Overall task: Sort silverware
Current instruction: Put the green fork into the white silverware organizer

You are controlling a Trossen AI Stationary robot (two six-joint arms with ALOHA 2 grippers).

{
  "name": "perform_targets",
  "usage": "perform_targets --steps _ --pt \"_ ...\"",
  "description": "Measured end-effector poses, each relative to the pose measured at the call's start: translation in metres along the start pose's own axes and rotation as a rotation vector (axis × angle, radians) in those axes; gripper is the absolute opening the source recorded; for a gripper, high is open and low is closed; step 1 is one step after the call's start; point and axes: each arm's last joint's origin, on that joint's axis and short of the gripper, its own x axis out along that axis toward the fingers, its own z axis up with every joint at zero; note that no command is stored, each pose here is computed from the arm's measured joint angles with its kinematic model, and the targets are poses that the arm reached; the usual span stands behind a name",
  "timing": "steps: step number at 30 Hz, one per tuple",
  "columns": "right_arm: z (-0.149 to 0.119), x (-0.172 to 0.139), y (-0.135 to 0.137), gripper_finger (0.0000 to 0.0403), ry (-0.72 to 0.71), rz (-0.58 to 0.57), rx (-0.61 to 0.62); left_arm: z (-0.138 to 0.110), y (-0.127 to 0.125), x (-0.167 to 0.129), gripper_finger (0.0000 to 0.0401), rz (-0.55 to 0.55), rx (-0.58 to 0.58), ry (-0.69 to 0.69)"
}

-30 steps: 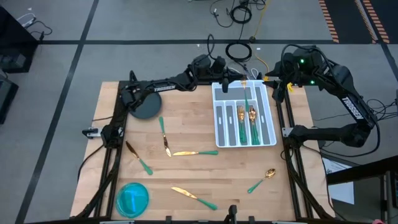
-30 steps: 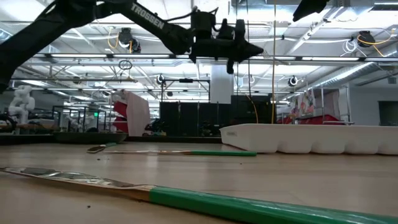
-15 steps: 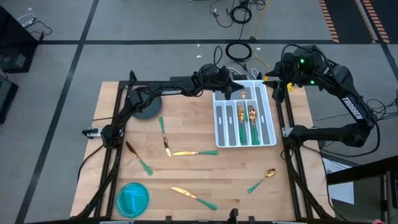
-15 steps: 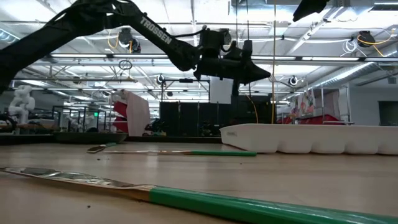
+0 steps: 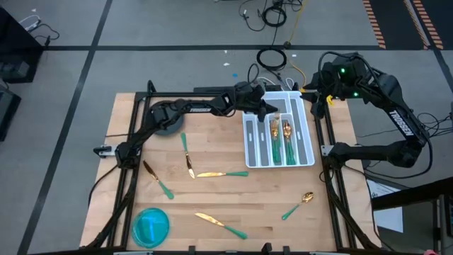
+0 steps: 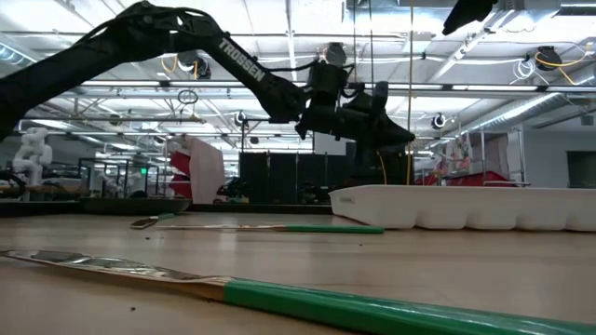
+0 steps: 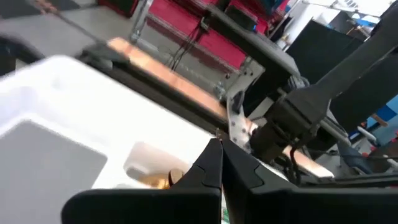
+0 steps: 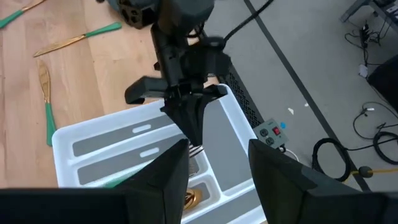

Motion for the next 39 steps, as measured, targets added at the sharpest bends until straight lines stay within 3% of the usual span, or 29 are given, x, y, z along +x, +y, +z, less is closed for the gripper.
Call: perform_targets --steps 10,19,39 --pt "0.000 0.000 0.000 0.0160 -0.001 0.000 0.000 -0.034 0.010 0.016 0.0000 0.015 -0.059 0.051" --pt "0.000 0.000 0.000 0.0160 -0.002 0.002 0.000 -0.048 0.013 0.022 0.0000 0.032 -0.041 0.063" --pt "-0.001 0.000 0.000 0.0160 0.009 0.007 -0.002 -0.055 0.019 0.023 0.0000 0.091 -0.008 0.086"
